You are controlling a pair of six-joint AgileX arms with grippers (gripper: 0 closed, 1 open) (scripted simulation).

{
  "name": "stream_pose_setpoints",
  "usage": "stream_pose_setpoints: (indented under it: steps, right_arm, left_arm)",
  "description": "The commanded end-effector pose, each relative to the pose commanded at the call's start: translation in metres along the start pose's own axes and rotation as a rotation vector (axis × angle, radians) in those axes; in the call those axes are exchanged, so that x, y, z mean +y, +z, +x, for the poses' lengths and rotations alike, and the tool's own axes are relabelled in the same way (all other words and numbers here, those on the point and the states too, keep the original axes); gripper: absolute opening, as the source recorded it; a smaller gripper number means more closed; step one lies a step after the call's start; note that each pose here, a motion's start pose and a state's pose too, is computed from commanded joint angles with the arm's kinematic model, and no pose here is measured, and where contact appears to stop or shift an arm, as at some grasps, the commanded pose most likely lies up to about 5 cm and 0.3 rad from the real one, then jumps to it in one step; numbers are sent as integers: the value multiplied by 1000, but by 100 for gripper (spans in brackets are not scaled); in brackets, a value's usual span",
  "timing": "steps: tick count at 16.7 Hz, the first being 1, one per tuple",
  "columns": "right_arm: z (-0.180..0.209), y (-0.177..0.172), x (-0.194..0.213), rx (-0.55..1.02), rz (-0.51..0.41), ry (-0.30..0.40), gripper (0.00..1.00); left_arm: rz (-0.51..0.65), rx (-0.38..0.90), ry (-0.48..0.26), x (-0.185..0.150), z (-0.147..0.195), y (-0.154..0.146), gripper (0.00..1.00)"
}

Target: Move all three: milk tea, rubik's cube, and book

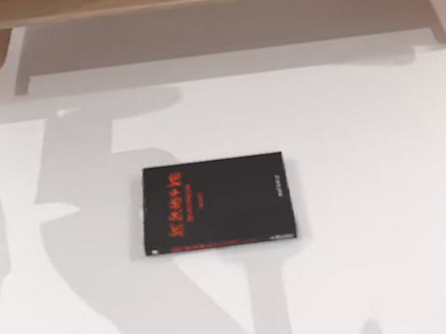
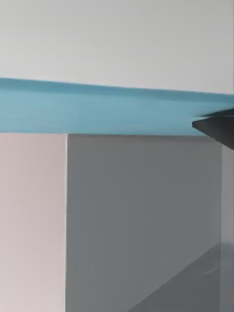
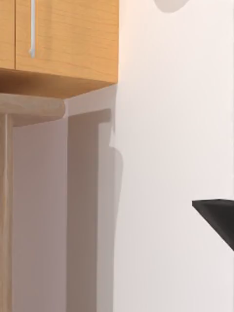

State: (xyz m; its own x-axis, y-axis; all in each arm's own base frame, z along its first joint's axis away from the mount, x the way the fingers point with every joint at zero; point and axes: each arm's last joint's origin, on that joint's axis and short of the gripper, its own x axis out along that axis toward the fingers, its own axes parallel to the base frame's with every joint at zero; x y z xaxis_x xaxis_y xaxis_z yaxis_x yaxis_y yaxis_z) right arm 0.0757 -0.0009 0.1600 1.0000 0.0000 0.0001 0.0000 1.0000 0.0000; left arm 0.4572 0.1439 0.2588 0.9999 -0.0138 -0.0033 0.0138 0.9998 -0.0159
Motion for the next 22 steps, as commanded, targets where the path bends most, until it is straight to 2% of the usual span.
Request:
stream_pose_setpoints:
  steps: [3,5,7,12,15,18,20,22]
  right_arm:
    - [0,0,0,0,0,0,100]
    - [0,0,0,0,0,0,100]
    - [0,0,0,0,0,0,100]
    - [0,0,0,0,0,0,100]
    - [0,0,0,0,0,0,100]
    - [0,0,0,0,0,0,100]
    - [0,0,0,0,0,0,100]
    - [0,0,0,0,0,0,100]
  left_arm:
    - [15,-12,6,-2,0,4,0]
    - [84,-68,55,-4,-8,26,0]
    - [196,-156,134,-16,-23,62,0]
    - [475,-378,361,-87,-83,152,0]
    - [554,-434,451,-143,-126,180,0]
    - [612,-365,435,-201,-148,168,0]
    - [679,-268,352,-245,-154,139,0]
    - [783,-150,221,-294,-160,94,0]
